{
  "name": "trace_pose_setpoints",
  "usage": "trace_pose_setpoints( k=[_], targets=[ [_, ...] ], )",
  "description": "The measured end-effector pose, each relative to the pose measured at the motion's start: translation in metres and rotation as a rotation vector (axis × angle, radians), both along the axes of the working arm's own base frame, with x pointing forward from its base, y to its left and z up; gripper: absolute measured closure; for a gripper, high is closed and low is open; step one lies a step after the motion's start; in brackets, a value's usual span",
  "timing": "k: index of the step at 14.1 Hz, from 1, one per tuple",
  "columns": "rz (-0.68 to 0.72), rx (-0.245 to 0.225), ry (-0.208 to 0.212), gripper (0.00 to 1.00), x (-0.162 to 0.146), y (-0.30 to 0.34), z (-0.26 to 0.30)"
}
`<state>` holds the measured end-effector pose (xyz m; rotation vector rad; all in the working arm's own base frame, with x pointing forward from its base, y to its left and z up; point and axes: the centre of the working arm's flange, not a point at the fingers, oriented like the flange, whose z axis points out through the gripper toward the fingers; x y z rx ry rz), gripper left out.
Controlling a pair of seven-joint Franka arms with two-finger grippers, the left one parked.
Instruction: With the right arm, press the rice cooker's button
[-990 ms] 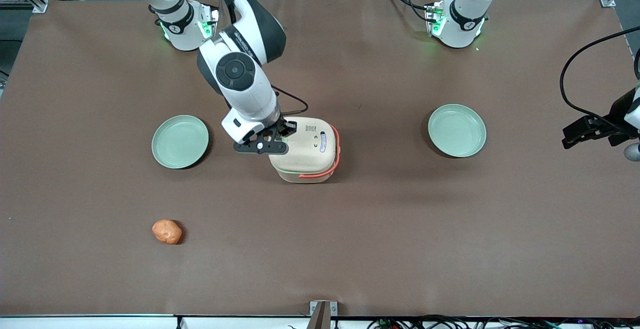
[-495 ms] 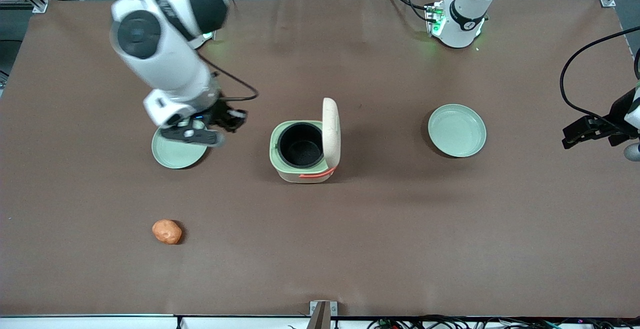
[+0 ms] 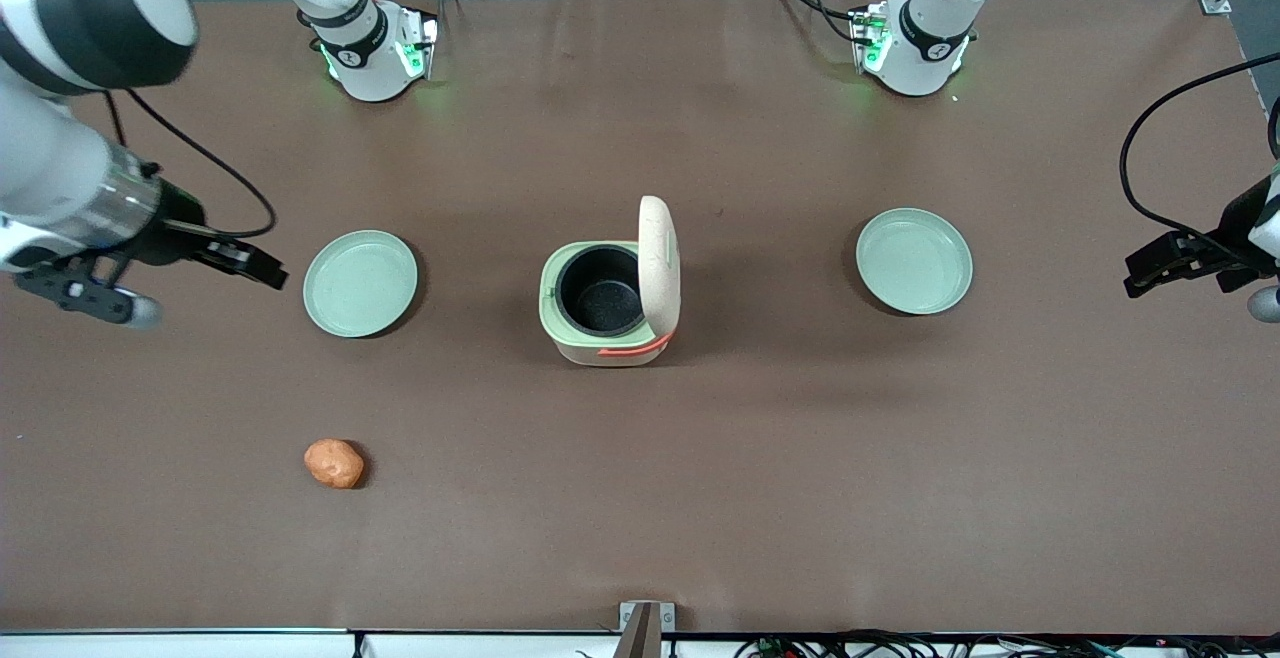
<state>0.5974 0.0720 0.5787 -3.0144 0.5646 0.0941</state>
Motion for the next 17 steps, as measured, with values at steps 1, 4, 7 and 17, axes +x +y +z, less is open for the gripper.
trace_pose_setpoints(
  k=[1,4,7,17],
  targets=[
    [-0.016,0.0,-0.003,0.12,0.0,-0.011,0.008],
    [0.007,0.003,0.009,0.0,-0.001,-0.056,0.016],
    [0.103,0.014,0.002,0.0,-0.005,-0.114,0.018],
    [0.255,-0.052,-0.065,0.0,-0.023,-0.117,0.056]
  ],
)
